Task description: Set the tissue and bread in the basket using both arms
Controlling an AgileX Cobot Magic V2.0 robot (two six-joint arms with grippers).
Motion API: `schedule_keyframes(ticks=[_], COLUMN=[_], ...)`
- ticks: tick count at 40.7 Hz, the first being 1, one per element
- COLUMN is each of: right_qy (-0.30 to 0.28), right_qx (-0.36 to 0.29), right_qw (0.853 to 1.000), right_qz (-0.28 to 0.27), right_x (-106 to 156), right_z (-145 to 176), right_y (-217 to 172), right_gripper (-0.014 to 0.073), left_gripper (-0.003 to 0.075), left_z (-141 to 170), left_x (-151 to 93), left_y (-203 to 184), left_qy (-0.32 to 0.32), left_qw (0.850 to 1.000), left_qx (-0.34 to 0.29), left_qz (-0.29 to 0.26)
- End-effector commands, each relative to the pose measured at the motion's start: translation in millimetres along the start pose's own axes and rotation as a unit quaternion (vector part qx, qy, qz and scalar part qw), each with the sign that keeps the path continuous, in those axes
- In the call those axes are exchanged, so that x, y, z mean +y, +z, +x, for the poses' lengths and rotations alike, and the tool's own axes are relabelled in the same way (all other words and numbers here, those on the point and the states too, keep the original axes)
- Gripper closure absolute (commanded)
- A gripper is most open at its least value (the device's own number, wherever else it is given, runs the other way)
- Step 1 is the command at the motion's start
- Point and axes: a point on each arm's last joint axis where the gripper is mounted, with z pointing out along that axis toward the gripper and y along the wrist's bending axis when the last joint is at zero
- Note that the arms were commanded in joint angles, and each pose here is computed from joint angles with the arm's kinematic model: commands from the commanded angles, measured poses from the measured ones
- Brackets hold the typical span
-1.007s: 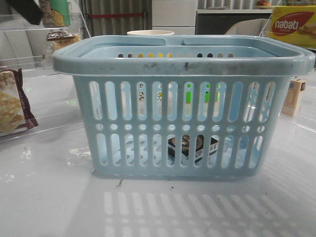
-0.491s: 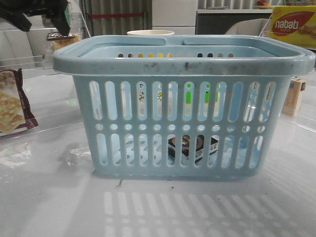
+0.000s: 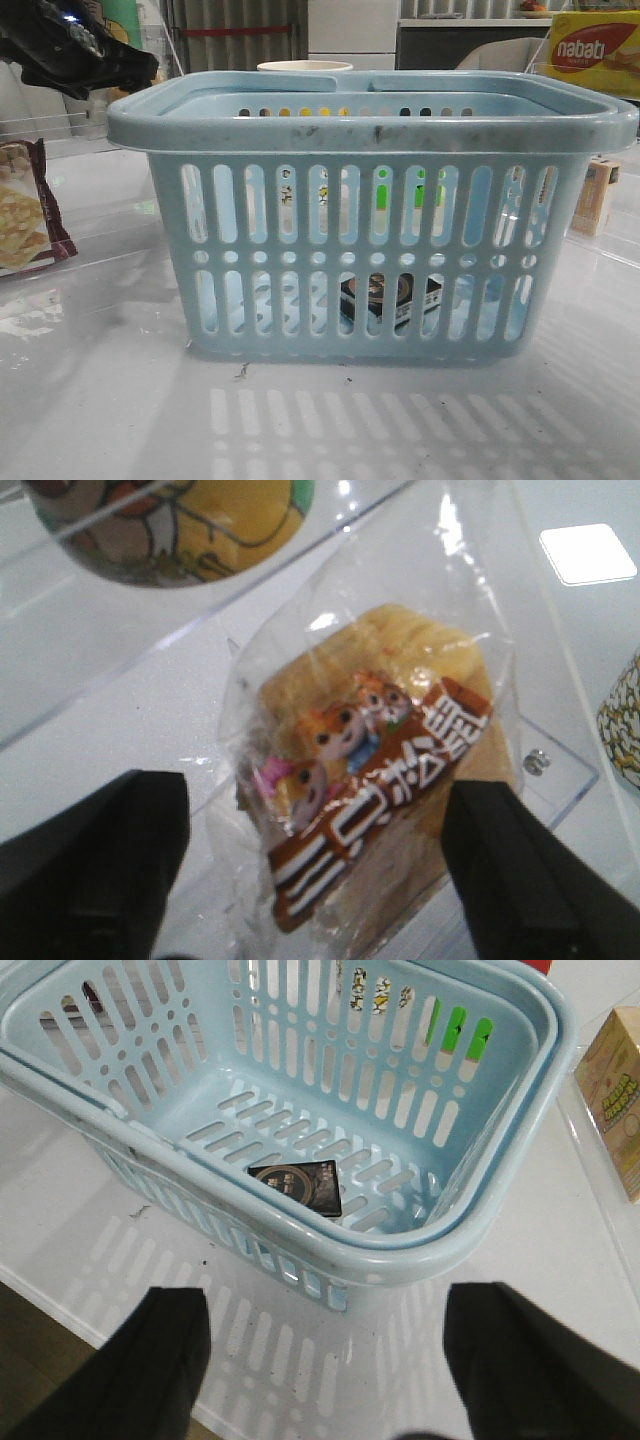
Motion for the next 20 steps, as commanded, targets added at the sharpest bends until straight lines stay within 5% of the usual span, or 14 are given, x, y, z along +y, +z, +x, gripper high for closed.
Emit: schedule_keyframes(ticks=[1,15,20], right_qy=[-0.006,-0.006,-0.006], right_qx=[-0.051,-0.051,-0.051], right_qw=[0.999,0.999,0.999], right_qz=[0.001,0.001,0.001], right_x=[0,0,0], right_z=[-14,-14,-14], right_y=[-7,-7,-7], right_gripper=[0.0004,0.0004,0.0004], left_gripper=[0.0316,0.0610,0.0629], left_z=[-40,-47,-60], left_x=[4,1,-4], left_y=[-28,-42,-68], left_qy=[-0.008,-0.007,-0.004], left_qw=[0.995,0.998,0.999], left_qx=[-0.095,-0.067,-0.043], left_qz=[-0.008,-0.001,0.008])
